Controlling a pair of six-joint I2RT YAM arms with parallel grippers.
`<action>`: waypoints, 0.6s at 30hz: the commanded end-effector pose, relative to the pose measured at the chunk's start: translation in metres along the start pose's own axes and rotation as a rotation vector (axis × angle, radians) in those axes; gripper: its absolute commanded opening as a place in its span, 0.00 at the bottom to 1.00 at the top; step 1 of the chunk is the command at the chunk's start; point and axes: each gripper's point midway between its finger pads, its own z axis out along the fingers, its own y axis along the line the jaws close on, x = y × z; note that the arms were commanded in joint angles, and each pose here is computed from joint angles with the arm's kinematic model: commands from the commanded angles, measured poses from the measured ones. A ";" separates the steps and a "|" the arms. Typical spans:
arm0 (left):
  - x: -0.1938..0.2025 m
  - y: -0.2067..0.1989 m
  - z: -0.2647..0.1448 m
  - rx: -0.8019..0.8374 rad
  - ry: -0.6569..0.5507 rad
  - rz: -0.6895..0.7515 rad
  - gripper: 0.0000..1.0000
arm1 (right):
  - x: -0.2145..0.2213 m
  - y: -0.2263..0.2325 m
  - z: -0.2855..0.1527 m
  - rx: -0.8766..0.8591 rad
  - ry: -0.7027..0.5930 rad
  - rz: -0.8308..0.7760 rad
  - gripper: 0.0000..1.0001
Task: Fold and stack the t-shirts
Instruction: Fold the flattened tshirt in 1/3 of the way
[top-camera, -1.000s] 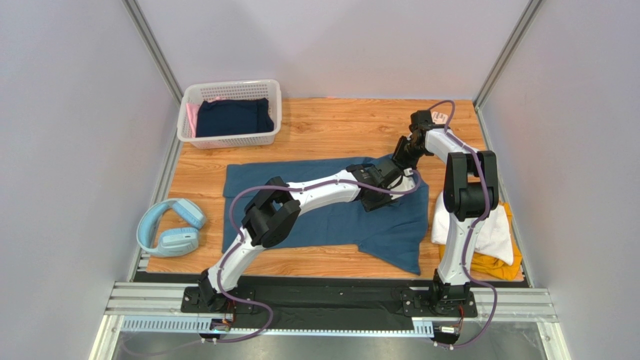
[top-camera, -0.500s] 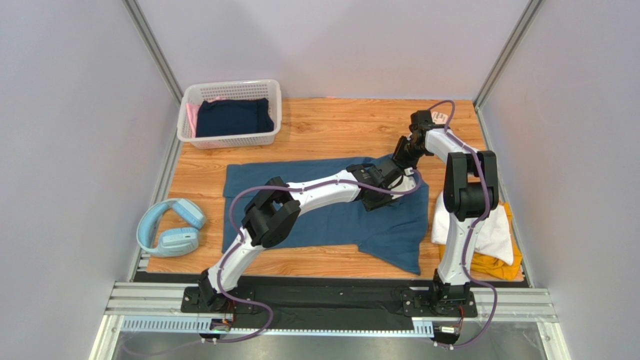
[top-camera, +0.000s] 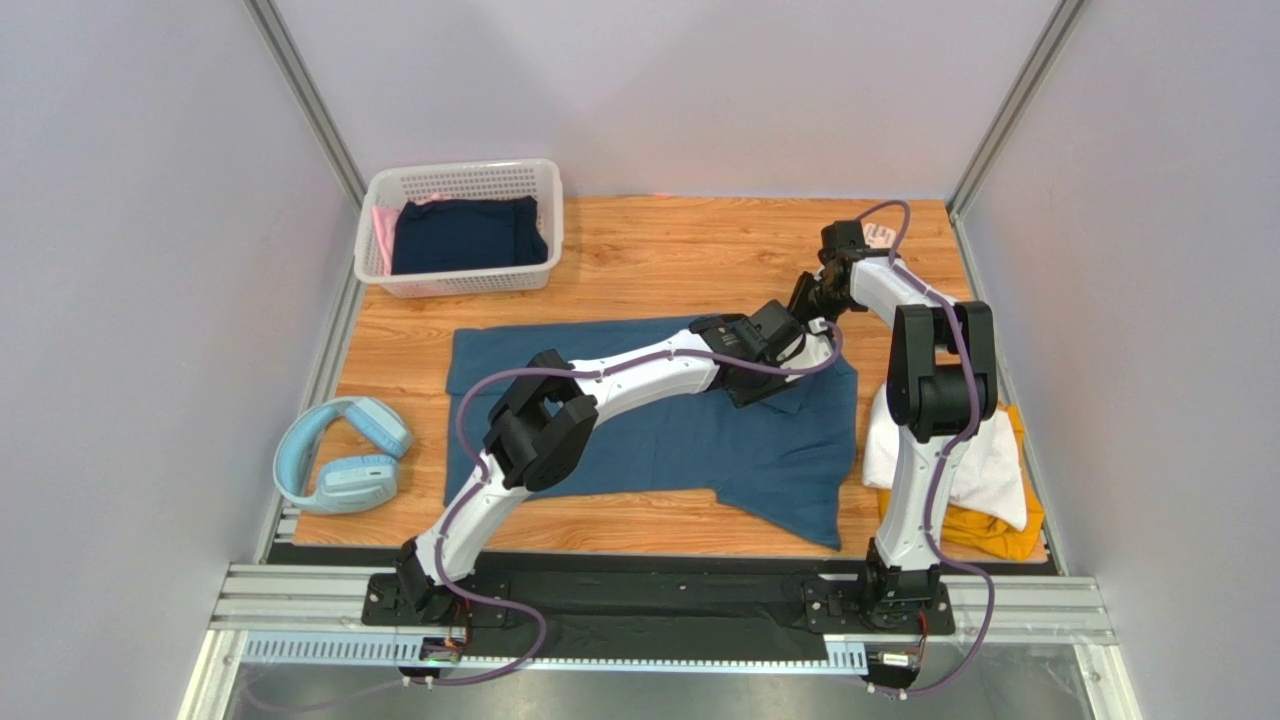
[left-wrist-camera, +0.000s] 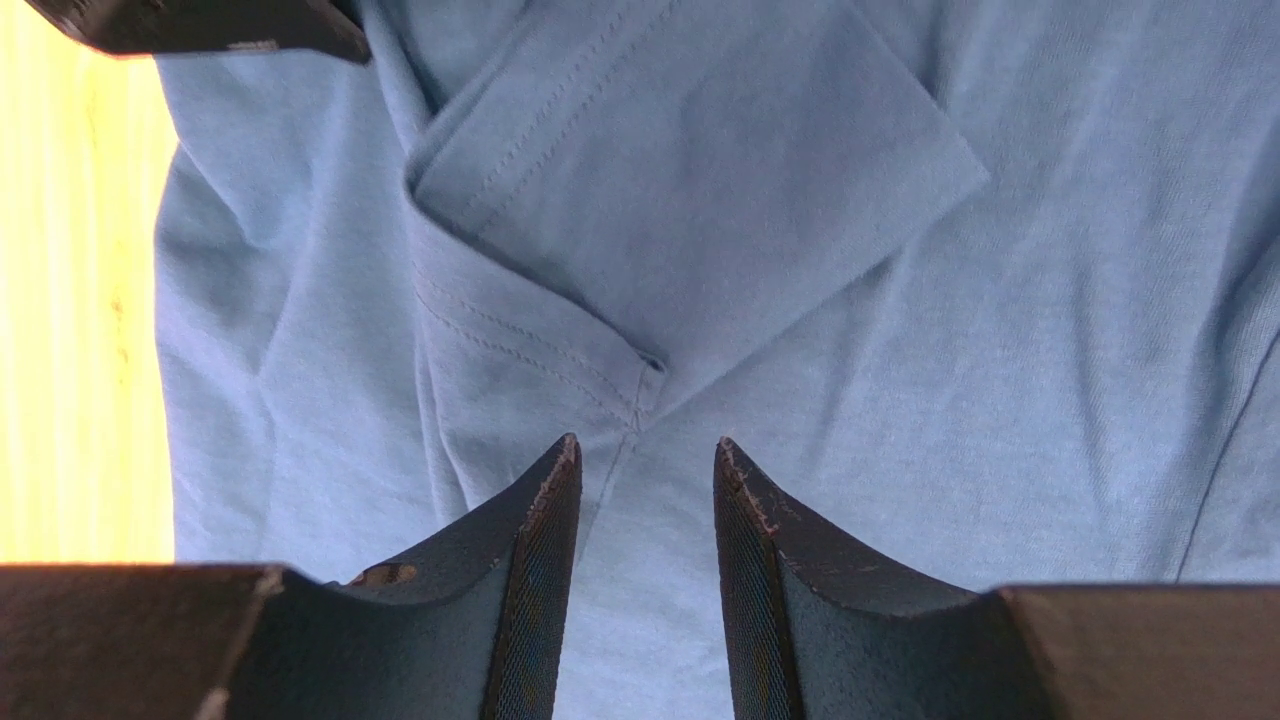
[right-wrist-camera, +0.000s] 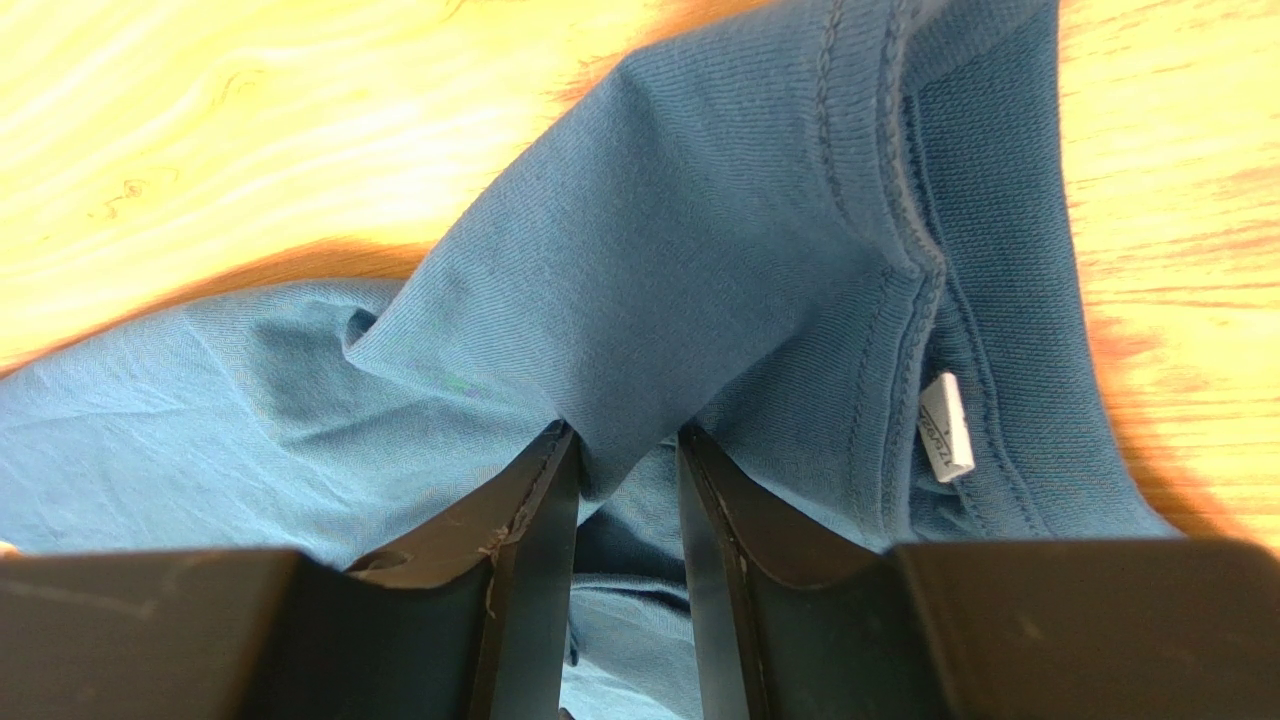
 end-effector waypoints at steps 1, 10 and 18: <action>-0.014 0.008 0.001 -0.009 -0.029 -0.003 0.45 | 0.012 -0.016 0.020 0.054 0.036 0.013 0.35; -0.009 0.009 0.005 0.012 -0.008 -0.021 0.45 | 0.011 -0.016 0.020 0.055 0.035 0.013 0.35; -0.007 0.009 0.009 0.013 -0.002 -0.018 0.45 | 0.012 -0.015 0.018 0.054 0.033 0.014 0.35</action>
